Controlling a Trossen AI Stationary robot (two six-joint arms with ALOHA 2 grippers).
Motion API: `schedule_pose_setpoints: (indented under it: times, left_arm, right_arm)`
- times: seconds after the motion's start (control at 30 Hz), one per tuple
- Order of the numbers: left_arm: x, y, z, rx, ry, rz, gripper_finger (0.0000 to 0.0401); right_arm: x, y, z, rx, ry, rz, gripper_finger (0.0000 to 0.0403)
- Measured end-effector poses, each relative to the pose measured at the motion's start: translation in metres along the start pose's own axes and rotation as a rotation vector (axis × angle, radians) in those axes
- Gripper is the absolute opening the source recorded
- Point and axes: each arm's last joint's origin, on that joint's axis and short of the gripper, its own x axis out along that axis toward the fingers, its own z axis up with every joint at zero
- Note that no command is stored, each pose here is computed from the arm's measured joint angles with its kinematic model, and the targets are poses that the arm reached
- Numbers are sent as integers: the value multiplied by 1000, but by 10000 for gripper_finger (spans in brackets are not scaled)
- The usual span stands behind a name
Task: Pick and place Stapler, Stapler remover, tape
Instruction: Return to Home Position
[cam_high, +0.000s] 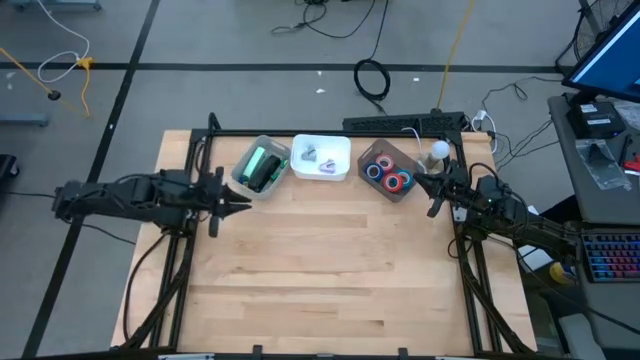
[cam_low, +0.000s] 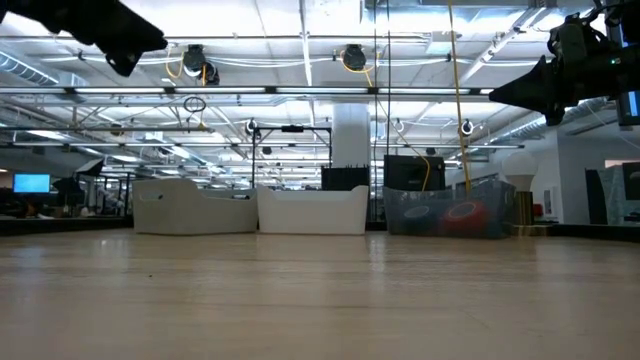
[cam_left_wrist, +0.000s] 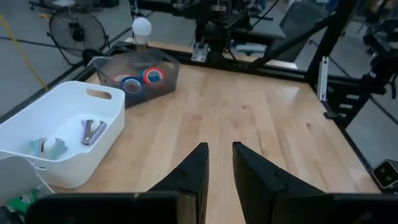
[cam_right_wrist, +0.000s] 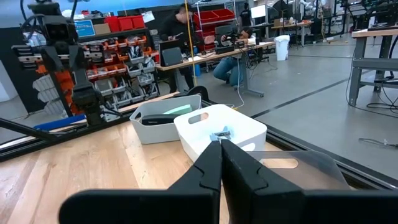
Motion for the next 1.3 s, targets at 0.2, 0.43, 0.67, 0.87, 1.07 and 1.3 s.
schedule_pose_setpoints:
  times: [0.2, 0.43, 0.67, 0.87, 1.07, 1.3]
  left_arm:
    - [-10, 2, -23, 0, -34, -42, 72]
    - [-12, 6, -53, -20, -92, -67, 72]
    - [-9, 10, -78, -29, -121, -72, 72]
    - [-4, 12, -94, -46, -167, -80, 72]
    - [2, 13, -103, -46, -180, -83, 72]
    - [2, 13, -103, -30, -179, -81, 72]
  right_arm:
    - [0, 0, 0, 0, 0, 0, 0]
    - [0, 0, 0, 0, 0, 0, 0]
    - [0, 0, 0, 0, 0, 0, 0]
    - [0, 0, -2, -2, 17, -2, 0]
    - [3, -1, -14, 86, 66, 29, 0]
    - [13, 2, -36, 114, 25, 208, 0]
